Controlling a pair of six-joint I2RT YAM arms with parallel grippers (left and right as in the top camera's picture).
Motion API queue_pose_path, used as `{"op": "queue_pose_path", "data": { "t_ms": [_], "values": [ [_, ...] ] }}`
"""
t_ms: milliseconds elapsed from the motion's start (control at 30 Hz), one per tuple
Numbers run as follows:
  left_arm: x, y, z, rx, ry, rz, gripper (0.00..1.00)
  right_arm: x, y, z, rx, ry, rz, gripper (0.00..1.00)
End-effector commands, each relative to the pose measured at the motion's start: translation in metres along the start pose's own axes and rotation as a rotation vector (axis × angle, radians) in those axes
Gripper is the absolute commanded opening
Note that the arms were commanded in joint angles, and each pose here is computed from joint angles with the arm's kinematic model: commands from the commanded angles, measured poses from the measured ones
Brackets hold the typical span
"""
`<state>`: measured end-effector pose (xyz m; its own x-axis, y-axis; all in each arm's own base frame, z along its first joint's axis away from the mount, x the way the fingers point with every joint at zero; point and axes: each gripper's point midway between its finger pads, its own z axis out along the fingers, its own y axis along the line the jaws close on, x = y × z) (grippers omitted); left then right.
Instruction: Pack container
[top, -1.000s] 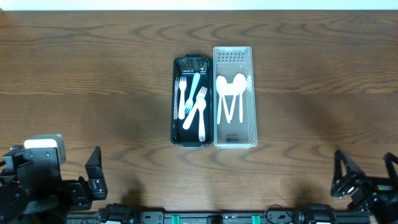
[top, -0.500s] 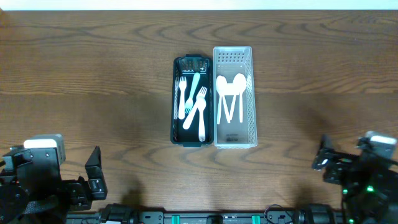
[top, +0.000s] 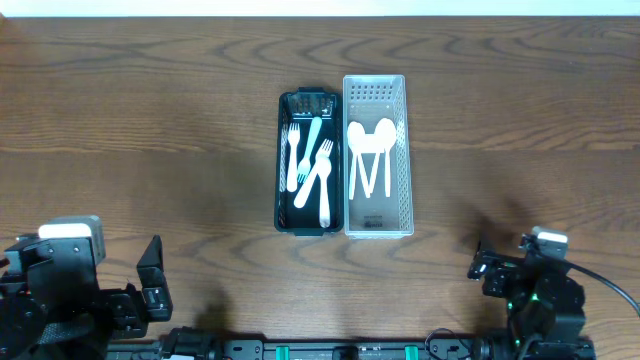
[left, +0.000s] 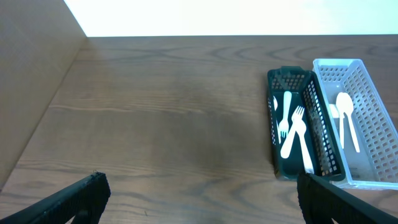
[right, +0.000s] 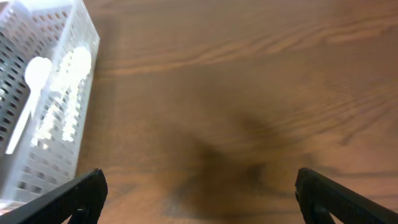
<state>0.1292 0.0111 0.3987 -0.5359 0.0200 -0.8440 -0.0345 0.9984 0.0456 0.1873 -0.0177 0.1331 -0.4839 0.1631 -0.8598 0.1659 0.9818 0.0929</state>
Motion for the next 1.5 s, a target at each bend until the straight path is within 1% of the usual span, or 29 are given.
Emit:
{"op": "queue_pose_path", "data": {
  "t_ms": [0,667,1267,1467],
  "values": [
    [-0.001,0.003,-0.002,-0.017,-0.005,0.002,0.98,0.011,0.000,0.008,-0.006,0.000,0.012,0.99],
    [-0.001,0.003,-0.002,-0.017,-0.005,0.002,0.98,0.052,-0.005,0.031,0.008,0.090,0.005,0.99],
    [-0.001,0.003,-0.002,-0.017,-0.004,0.002,0.98,0.051,-0.005,0.031,0.008,0.088,0.005,0.99],
    [0.003,0.009,-0.003,-0.056,-0.005,-0.022,0.98,0.051,-0.005,0.031,0.009,0.088,0.005,0.99]
  ]
}}
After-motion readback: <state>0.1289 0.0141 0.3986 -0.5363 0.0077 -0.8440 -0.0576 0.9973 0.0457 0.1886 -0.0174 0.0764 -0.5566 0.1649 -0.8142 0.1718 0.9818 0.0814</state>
